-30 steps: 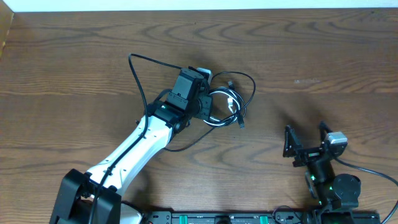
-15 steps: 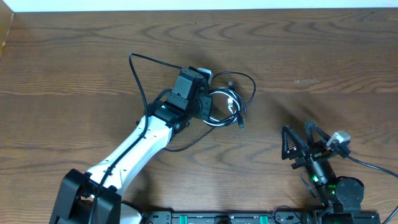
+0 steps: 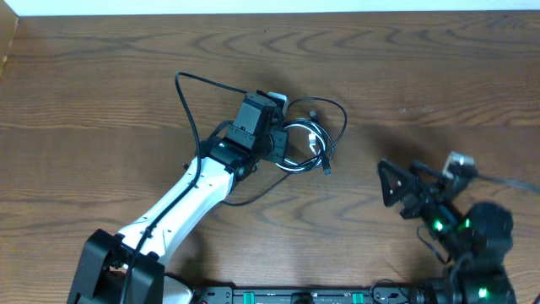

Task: Untangle cables
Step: 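Reach the right gripper toward the bundle held by the left gripper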

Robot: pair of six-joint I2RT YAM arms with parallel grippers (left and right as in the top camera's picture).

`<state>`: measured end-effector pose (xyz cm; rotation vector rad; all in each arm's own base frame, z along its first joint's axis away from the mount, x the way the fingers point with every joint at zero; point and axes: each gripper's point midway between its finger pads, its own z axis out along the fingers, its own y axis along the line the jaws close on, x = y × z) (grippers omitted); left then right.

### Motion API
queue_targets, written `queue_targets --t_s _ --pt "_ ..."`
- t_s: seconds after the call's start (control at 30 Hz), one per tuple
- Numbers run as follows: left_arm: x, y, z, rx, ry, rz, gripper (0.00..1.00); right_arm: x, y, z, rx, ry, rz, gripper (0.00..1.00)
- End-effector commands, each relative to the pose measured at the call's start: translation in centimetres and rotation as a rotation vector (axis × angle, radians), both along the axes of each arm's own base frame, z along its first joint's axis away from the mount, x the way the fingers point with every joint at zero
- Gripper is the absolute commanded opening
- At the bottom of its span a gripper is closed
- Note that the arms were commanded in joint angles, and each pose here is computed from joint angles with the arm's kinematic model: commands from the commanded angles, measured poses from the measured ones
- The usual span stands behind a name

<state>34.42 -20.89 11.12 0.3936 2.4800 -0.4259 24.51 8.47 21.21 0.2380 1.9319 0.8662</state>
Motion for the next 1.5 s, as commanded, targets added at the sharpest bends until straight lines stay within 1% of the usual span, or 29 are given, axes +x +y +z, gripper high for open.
queue_targets --t_s 0.0,0.1,0.23,0.33,0.47,0.6,0.67,0.8,0.87,1.03,1.1,1.2,1.33,1.37,1.43,1.47 --pt "0.0 0.3 0.2 0.006 -0.010 0.004 0.08 -0.2 3.2 1.7 0.054 0.029 0.214 0.99" --pt "0.0 0.3 0.2 0.006 -0.010 0.004 0.08 0.1 5.1 2.9 0.098 -0.003 0.354 0.99" --pt "0.0 0.3 0.2 0.006 -0.010 0.004 0.08 1.9 5.3 2.3 0.110 0.009 0.358 0.99" --pt "0.0 0.3 0.2 0.006 -0.010 0.004 0.08 2.6 6.0 1.6 0.109 0.019 0.381 0.98" --pt "0.0 0.3 0.2 0.006 -0.010 0.004 0.08 2.8 7.7 -0.6 0.115 0.107 0.424 0.81" --pt "0.0 0.3 0.2 0.006 -0.010 0.004 0.08 3.1 9.3 -3.1 0.113 0.211 0.405 0.77" --pt "0.0 0.3 0.2 0.007 -0.009 0.004 0.08 3.2 10.8 -3.7 0.092 0.206 0.426 0.75" --pt "-0.1 0.3 0.1 0.006 -0.002 0.001 0.08 4.4 11.2 -5.1 0.039 0.212 0.351 0.74" --pt "-0.2 0.3 0.0 0.005 0.001 -0.001 0.08 4.8 11.5 -5.4 0.024 0.204 0.337 0.72" --pt "-0.7 -0.2 0.0 -0.016 0.023 -0.024 0.08 5.5 12.2 -6.2 0.016 0.200 0.337 0.63" --pt "-0.9 -0.5 0.0 -0.034 0.032 -0.040 0.08 5.7 12.3 -6.5 0.018 0.204 0.336 0.58" --pt "-1.1 -0.7 0.0 -0.044 0.039 -0.050 0.08 5.9 12.3 -6.6 0.033 0.216 0.329 0.47" --pt "-1.1 -0.7 0.0 -0.044 0.039 -0.050 0.08 5.7 12.6 -6.4 0.060 0.225 0.340 0.29" --pt "-1.1 -0.7 0.0 -0.044 0.039 -0.050 0.07 5.5 12.9 -6.1 0.070 0.220 0.362 0.20" --pt "-1.2 -0.7 0.0 -0.043 0.041 -0.050 0.08 5.0 13.5 -5.6 0.089 0.209 0.406 0.09" --pt "-1.2 -0.7 0.0 -0.043 0.041 -0.050 0.08 4.7 13.8 -5.2 0.108 0.206 0.434 0.05"
